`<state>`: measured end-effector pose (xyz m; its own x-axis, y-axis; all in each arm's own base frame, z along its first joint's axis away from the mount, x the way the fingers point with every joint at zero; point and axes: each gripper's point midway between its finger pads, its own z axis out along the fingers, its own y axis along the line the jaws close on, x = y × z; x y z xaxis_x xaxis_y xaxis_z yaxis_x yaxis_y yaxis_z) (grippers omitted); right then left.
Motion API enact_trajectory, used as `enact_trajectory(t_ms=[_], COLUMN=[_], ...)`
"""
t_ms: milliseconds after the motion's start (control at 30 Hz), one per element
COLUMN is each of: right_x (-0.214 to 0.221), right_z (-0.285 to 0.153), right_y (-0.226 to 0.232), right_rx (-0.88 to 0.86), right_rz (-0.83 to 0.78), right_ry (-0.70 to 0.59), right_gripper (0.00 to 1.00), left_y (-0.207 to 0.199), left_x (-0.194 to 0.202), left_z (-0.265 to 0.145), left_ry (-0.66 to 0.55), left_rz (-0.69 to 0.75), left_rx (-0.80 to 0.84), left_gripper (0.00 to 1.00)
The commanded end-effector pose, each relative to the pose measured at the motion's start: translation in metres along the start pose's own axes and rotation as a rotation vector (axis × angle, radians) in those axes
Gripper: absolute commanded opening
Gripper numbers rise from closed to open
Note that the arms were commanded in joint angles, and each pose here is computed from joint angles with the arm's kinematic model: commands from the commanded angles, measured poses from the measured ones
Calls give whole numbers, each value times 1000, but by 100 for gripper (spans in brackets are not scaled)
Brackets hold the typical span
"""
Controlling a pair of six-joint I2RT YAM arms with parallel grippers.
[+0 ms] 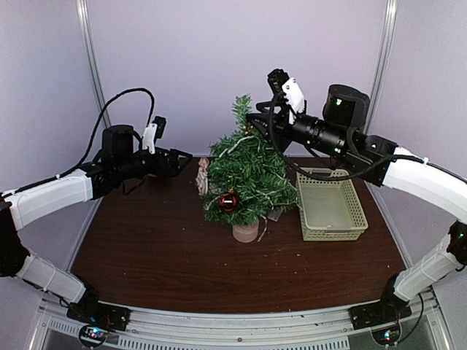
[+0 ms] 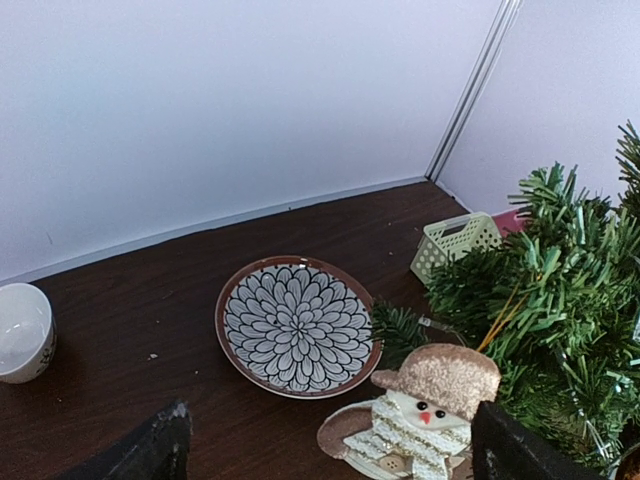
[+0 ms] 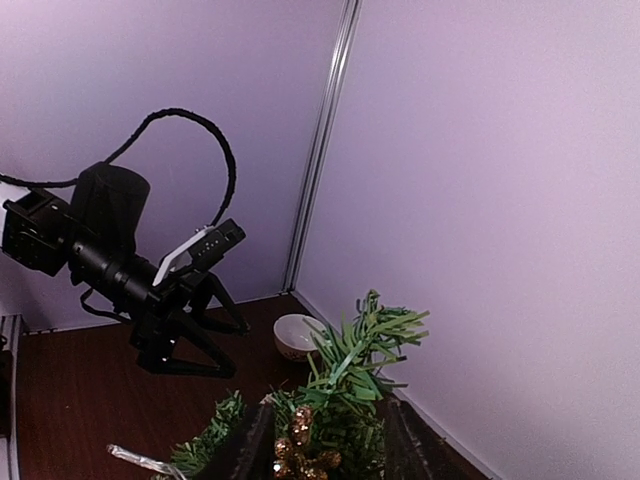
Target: Decorate the small christmas tree
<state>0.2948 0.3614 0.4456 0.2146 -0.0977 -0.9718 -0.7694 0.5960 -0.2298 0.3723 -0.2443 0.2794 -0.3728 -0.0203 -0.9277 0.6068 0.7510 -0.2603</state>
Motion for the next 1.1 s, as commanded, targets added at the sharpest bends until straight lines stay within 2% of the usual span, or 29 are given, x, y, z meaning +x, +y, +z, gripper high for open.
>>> enact_trajectory(t_ms=[0, 100, 267, 333, 467, 667, 733, 833, 1067], right_x=[-16, -28, -55, -57, -43, 22, 51, 104, 229], right_z=[-9, -16, -38, -47, -70, -119, -134, -158, -204], right_y=[-2, -2, -9, -14, -30, -54, -63, -87, -98], right_rx=[13, 8, 29, 50, 134, 274, 318, 399, 487], right_rz=[15, 19, 67, 91, 123, 210, 285, 398, 586], right_ry=[-31, -53, -98, -63, 80, 333, 426, 610, 1016], right_gripper=[44, 50, 66, 72, 75, 78, 78, 73, 57], left_y=[-5, -5, -5, -5, -2, 2, 3, 4, 7], left_x=[-19, -19, -18, -18, -17, -11, -8, -5, 0], left_z=[1, 0, -2, -3, -5, -6, -5, -4, -4], left_ry=[-57, -58, -53, -49, -41, -25, -20, -13, -5], left_rz=[30, 31, 27, 24, 19, 4, -5, -13, -30], left_rx=[9, 9, 5, 0, -21, -37, -43, -45, -55], left_gripper=[98, 98, 98, 97, 98, 98, 98, 98, 98])
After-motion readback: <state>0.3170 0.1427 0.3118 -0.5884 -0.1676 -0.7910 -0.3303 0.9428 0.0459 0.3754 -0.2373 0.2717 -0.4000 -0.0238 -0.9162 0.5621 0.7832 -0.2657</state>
